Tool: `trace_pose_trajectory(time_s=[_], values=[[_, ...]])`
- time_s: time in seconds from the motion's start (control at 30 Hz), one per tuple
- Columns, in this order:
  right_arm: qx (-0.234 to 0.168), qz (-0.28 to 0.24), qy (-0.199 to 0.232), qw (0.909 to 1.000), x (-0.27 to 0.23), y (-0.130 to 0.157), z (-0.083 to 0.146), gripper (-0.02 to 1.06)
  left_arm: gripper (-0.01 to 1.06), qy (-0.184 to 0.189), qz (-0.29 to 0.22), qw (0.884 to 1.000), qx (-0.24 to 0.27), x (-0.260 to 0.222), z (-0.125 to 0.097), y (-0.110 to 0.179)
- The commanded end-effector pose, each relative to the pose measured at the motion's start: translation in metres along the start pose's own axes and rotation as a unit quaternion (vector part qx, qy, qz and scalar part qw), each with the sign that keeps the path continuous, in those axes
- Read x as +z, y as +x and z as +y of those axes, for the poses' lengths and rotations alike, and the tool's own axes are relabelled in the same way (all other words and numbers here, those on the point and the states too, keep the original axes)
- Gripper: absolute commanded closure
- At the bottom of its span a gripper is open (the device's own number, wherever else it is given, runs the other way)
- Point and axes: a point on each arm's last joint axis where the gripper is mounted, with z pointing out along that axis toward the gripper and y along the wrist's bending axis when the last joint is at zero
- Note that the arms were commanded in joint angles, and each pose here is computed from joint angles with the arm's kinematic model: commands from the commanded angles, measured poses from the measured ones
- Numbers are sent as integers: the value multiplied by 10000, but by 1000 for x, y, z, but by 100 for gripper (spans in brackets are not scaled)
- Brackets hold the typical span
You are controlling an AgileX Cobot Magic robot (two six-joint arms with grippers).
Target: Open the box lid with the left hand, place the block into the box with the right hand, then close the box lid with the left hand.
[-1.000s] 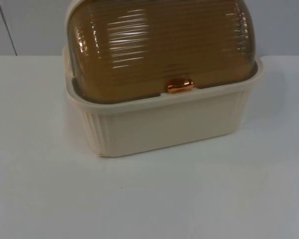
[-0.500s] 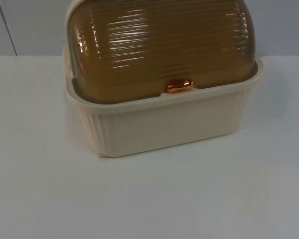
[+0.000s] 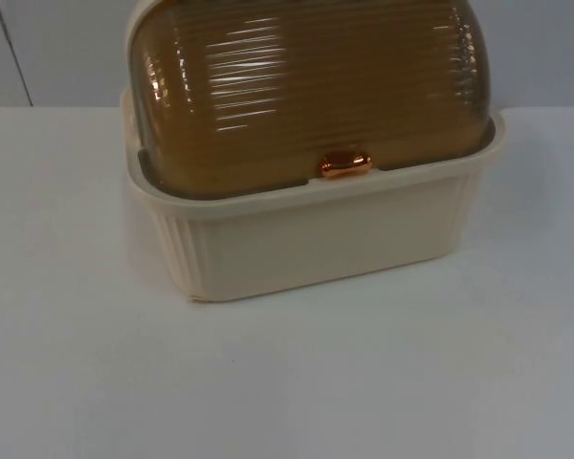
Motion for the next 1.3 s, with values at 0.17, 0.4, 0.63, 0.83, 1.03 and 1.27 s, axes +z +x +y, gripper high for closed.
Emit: trace_pose_trajectory(time_s=[0.17,0.4,0.63,0.83,1.03,1.27], values=[[83,538,-520,9972,17,21,0,0,1,170,995,9945,-297,28,-4,43],[86,596,-600,9964,17,23,0,0,1,318,490,9982,98,29,-6,34],[-9,981,-632,9932,31,42,3,0,1,408,953,9946,79,39,-8,55],[-59,1604,-663,9848,42,68,7,0,1,501,2077,9769,68,45,-10,90],[-189,2400,-618,9686,51,98,9,0,1,445,2910,9557,20,53,-10,127],[-138,2689,-647,9609,58,115,12,0,1,385,3453,9376,-118,56,-11,153]])
